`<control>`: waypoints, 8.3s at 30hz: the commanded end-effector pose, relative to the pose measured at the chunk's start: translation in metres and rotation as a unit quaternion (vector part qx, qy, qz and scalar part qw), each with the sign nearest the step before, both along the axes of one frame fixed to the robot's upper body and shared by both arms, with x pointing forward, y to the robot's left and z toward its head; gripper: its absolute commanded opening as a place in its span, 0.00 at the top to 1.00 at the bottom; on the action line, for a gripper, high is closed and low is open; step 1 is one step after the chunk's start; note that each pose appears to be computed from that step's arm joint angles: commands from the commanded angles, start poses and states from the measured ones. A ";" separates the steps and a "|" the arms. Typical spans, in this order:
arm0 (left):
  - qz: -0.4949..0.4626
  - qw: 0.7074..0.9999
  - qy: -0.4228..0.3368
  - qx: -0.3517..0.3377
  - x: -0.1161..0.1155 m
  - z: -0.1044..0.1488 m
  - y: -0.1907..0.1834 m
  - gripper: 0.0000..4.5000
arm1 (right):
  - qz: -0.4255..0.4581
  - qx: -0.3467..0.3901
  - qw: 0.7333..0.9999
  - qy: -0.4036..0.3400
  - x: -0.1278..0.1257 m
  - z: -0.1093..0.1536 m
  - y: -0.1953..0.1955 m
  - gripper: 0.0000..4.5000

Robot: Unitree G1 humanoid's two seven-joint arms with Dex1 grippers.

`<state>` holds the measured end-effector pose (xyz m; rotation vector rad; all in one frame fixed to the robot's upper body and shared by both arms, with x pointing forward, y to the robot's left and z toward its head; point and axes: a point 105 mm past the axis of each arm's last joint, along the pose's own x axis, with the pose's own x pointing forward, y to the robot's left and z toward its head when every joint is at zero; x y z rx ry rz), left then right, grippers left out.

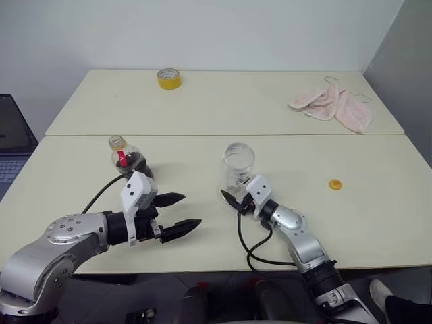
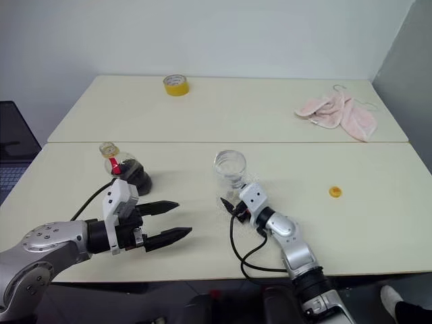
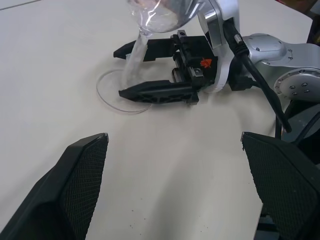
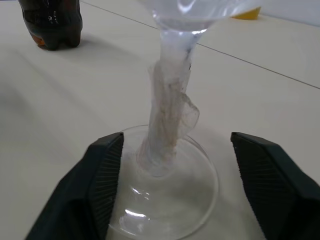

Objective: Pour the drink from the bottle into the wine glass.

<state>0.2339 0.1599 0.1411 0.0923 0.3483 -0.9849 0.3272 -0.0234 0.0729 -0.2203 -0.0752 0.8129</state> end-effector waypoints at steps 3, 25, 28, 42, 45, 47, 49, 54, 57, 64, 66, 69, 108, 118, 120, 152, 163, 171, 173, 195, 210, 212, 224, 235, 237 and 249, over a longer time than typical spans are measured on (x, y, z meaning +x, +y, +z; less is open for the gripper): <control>-0.009 1.000 -0.016 0.003 0.000 0.005 -0.002 0.00 | 0.008 0.009 0.999 -0.031 0.000 0.020 0.001 0.08; 0.100 0.992 -0.074 -0.012 0.023 0.006 0.010 0.00 | 0.090 -0.073 0.992 -0.048 -0.042 0.039 -0.023 0.00; 0.106 0.991 -0.078 -0.018 0.020 0.004 0.007 0.00 | 0.102 -0.079 0.991 -0.035 -0.047 0.043 -0.029 0.00; 0.237 0.966 -0.102 0.028 -0.011 -0.031 0.036 0.00 | 0.184 -0.115 0.976 0.015 -0.086 0.077 -0.064 0.00; 0.298 0.946 -0.123 0.037 -0.013 -0.032 0.053 0.00 | 0.192 -0.117 0.974 0.020 -0.088 0.081 -0.066 0.00; 0.346 0.928 -0.133 0.040 -0.010 -0.032 0.069 0.00 | 0.199 -0.117 0.973 0.015 -0.086 0.085 -0.064 0.00; 0.398 0.907 -0.133 0.030 -0.004 -0.034 0.087 0.00 | 0.211 -0.115 0.971 0.006 -0.086 0.089 -0.059 0.00; 0.424 0.896 -0.134 -0.001 0.022 -0.027 0.103 0.00 | 0.237 -0.112 0.965 -0.007 -0.087 0.095 -0.050 0.00; 0.409 0.902 -0.138 0.005 0.035 -0.025 0.104 0.00 | 0.243 -0.111 0.964 -0.009 -0.089 0.094 -0.047 0.00; 0.402 0.905 -0.134 0.027 0.059 -0.030 0.109 0.00 | 0.248 -0.110 0.963 -0.010 -0.093 0.092 -0.042 0.00; 0.404 0.904 -0.138 0.031 0.063 -0.029 0.111 0.00 | 0.245 -0.108 0.963 -0.010 -0.093 0.092 -0.042 0.00; 0.411 0.901 -0.139 0.031 0.069 -0.029 0.114 0.00 | 0.243 -0.109 0.964 -0.012 -0.092 0.091 -0.041 0.00; 0.354 0.920 -0.168 0.021 0.102 -0.006 0.099 0.77 | 0.231 -0.100 0.967 -0.032 -0.086 0.112 -0.032 0.00; 0.336 0.923 -0.187 0.012 0.101 0.017 0.098 0.78 | 0.218 -0.089 0.971 -0.027 -0.086 0.122 -0.038 0.00; 0.324 0.926 -0.193 0.015 0.101 0.021 0.094 0.78 | 0.218 -0.089 0.972 -0.029 -0.087 0.123 -0.038 0.00; -0.016 0.892 -0.389 0.230 0.145 0.103 0.009 0.80 | 0.153 -0.053 0.986 0.030 -0.082 0.136 -0.065 0.00; -0.080 0.873 -0.424 0.227 0.144 0.103 -0.030 0.80 | 0.124 -0.055 0.990 0.030 -0.073 0.137 -0.059 0.00; -0.108 0.845 -0.463 0.245 0.150 0.103 -0.046 0.80 | 0.130 -0.072 0.989 0.013 -0.076 0.143 -0.061 0.00; -0.112 0.837 -0.474 0.249 0.152 0.105 -0.048 0.80 | 0.128 -0.074 0.989 0.011 -0.076 0.145 -0.062 0.00; -0.145 0.771 -0.563 0.260 0.157 0.119 -0.064 0.80 | 0.135 -0.069 0.988 -0.001 -0.094 0.182 -0.088 0.00; -0.119 0.735 -0.619 0.251 0.158 0.141 -0.058 0.81 | 0.145 -0.062 0.987 -0.002 -0.095 0.181 -0.080 0.00; -0.120 0.745 -0.606 0.251 0.158 0.135 -0.055 0.81 | 0.146 -0.061 0.987 -0.001 -0.095 0.181 -0.079 0.00; -0.123 0.737 -0.606 0.272 0.150 0.126 -0.046 0.82 | 0.160 -0.057 0.986 -0.002 -0.095 0.182 -0.075 0.00; -0.115 0.721 -0.619 0.288 0.150 0.129 -0.040 0.82 | 0.164 -0.053 0.985 -0.001 -0.094 0.182 -0.072 0.00; -0.115 0.720 -0.620 0.292 0.150 0.129 -0.038 0.82 | 0.165 -0.052 0.985 -0.001 -0.094 0.181 -0.072 0.00; -0.122 0.700 -0.635 0.303 0.147 0.132 -0.040 0.82 | 0.169 -0.049 0.984 -0.002 -0.095 0.181 -0.070 0.00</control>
